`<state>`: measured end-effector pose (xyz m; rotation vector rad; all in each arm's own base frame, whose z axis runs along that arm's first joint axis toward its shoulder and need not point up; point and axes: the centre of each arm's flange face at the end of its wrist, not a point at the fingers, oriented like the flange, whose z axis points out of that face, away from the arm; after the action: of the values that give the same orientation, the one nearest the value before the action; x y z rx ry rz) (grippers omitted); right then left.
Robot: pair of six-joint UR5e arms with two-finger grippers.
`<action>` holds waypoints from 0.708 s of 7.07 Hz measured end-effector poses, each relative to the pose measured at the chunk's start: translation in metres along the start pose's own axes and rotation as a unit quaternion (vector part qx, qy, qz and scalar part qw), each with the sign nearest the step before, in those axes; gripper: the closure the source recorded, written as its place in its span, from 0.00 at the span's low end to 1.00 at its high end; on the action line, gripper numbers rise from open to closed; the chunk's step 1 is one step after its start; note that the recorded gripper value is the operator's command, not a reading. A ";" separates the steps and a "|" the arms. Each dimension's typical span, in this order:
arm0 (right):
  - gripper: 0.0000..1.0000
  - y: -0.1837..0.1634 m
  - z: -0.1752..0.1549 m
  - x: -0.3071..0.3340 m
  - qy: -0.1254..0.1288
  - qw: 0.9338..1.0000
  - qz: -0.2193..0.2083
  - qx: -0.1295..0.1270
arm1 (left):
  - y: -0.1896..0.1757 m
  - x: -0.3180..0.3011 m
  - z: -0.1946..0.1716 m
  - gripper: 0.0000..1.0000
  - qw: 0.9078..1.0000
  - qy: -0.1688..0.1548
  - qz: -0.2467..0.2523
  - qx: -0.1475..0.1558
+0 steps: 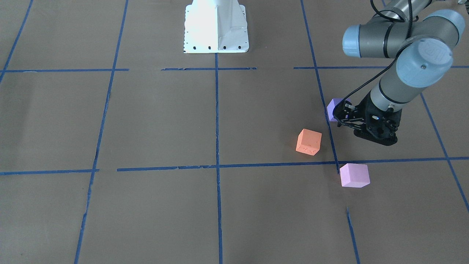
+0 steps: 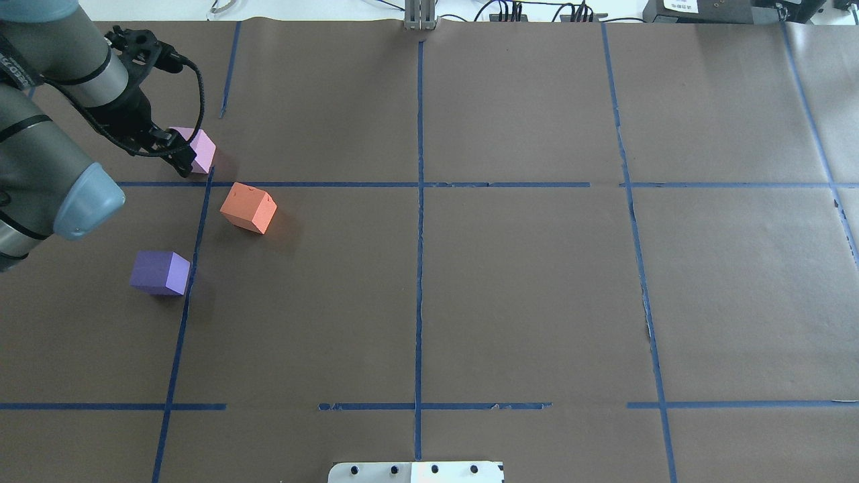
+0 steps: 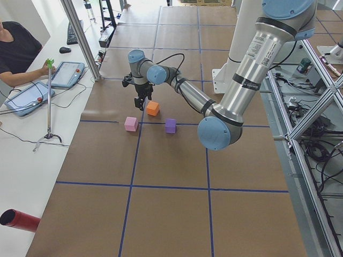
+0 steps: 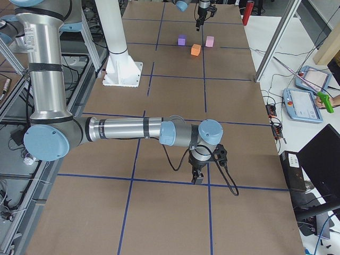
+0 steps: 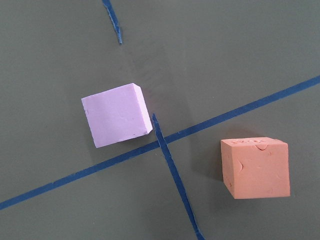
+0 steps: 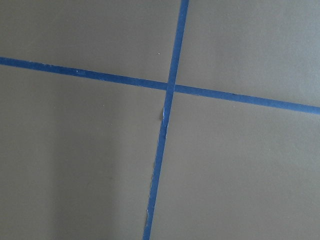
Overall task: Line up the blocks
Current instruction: 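Move the left gripper in over the orange cube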
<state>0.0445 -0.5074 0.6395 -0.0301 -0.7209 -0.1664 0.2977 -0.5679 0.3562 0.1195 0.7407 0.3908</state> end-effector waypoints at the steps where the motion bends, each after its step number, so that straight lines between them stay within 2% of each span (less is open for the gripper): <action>1: 0.00 0.000 0.000 0.000 0.000 1.000 0.000 0.000 | 0.001 0.011 0.015 0.01 1.000 0.005 -0.005 -0.004; 5: 0.00 0.000 0.000 0.000 0.000 1.000 0.000 0.000 | -0.004 0.036 0.060 0.01 0.999 0.032 -0.019 0.012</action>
<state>0.0445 -0.5074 0.6395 -0.0301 -0.7209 -0.1664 0.3643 -0.5557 0.3765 0.1155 0.8106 0.3508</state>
